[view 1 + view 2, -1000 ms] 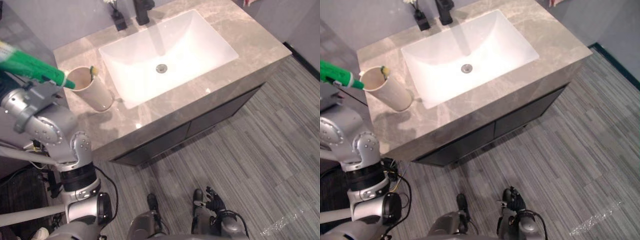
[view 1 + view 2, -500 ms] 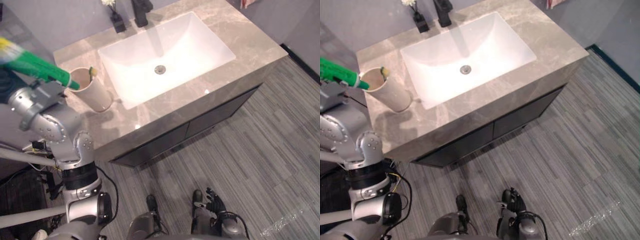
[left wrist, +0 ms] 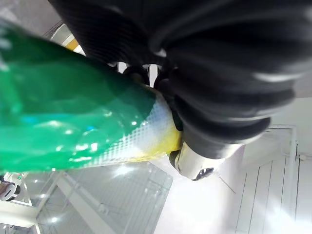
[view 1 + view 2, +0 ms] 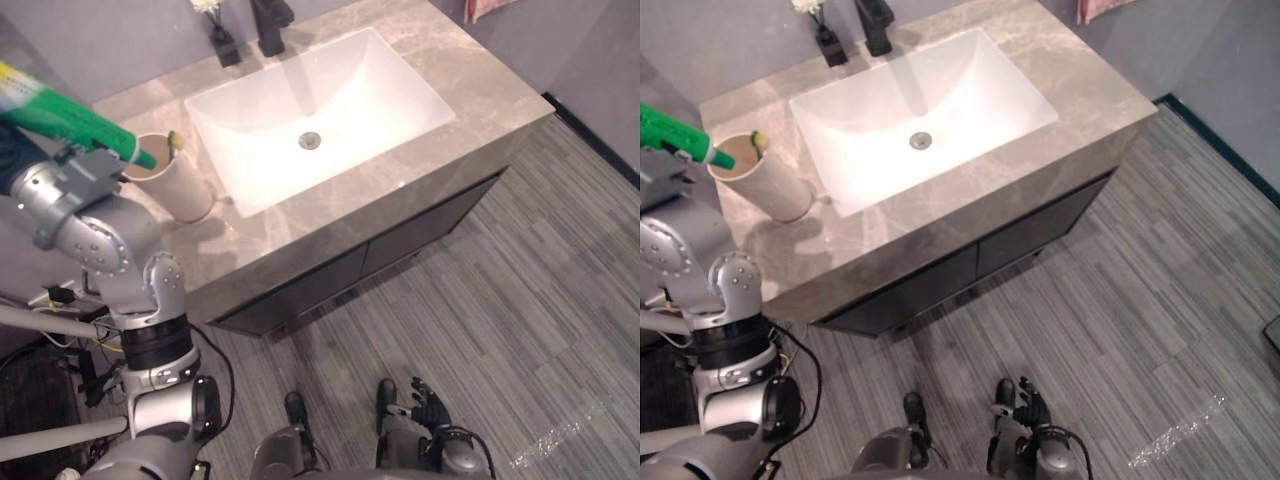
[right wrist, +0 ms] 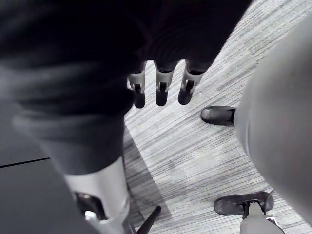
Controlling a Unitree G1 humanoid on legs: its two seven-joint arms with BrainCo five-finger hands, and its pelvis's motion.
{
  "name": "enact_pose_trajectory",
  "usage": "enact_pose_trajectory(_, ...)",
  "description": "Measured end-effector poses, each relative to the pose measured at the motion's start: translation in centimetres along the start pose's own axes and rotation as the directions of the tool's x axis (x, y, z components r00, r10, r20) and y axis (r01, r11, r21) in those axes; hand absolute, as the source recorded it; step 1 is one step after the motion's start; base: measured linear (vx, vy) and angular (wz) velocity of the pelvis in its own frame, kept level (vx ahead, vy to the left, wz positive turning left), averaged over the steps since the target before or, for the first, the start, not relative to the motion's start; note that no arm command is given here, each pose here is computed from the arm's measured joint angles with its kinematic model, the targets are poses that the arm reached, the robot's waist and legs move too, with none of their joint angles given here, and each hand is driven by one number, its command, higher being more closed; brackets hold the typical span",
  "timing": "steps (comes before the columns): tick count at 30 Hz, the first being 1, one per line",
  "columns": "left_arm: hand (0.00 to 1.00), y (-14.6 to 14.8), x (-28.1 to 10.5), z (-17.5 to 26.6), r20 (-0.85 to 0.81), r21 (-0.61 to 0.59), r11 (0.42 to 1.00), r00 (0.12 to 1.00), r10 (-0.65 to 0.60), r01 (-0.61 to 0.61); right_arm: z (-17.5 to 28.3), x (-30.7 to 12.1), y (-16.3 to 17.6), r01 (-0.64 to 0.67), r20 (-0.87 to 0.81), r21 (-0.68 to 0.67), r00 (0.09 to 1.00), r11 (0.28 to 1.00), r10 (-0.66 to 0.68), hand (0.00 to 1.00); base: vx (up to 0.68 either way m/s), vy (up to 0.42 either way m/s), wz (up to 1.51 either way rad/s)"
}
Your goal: Organize washtable
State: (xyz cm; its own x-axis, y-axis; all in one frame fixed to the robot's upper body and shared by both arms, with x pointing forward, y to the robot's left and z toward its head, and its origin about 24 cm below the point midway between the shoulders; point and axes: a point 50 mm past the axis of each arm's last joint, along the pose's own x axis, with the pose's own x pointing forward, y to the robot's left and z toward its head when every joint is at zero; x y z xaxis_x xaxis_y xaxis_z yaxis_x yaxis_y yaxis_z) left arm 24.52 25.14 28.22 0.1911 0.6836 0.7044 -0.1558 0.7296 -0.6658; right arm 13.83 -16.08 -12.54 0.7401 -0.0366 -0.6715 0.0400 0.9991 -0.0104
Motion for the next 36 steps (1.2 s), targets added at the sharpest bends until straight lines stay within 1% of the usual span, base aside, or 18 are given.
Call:
enact_pose_trajectory(7,1.00,-0.3,0.5,-0.8,-0.020,0.019,1.000,1.000,0.003,-0.003,0.1,0.0,0.0,-0.001,0.003,0.001,1.000,1.000,0.001,0.00,0.00,0.000,0.00)
enact_pose_trajectory(9,1.00,-0.2,0.7,-0.9,-0.024,0.040,0.999,1.000,-0.003,0.004,0.1,0.0,0.0,0.000,0.003,0.001,1.000,1.000,0.000,0.00,0.00,0.000,0.00)
enact_pose_trajectory(19,1.00,-0.2,1.0,-0.8,-0.014,0.045,0.999,1.000,-0.011,0.012,0.1,0.0,-0.1,0.000,0.007,-0.002,1.000,1.000,0.000,0.00,0.00,-0.001,-0.01)
enact_pose_trajectory(27,1.00,-1.1,1.6,-1.2,-0.018,0.026,1.000,1.000,-0.005,0.005,0.2,-0.2,0.0,-0.002,0.018,0.004,1.000,1.000,0.001,0.00,0.01,0.004,0.02)
enact_pose_trajectory(36,1.00,-1.2,1.8,-1.1,-0.012,0.022,1.000,1.000,-0.007,0.007,0.2,-0.2,-0.1,-0.002,0.020,0.002,1.000,1.000,0.002,0.00,0.00,0.000,0.00)
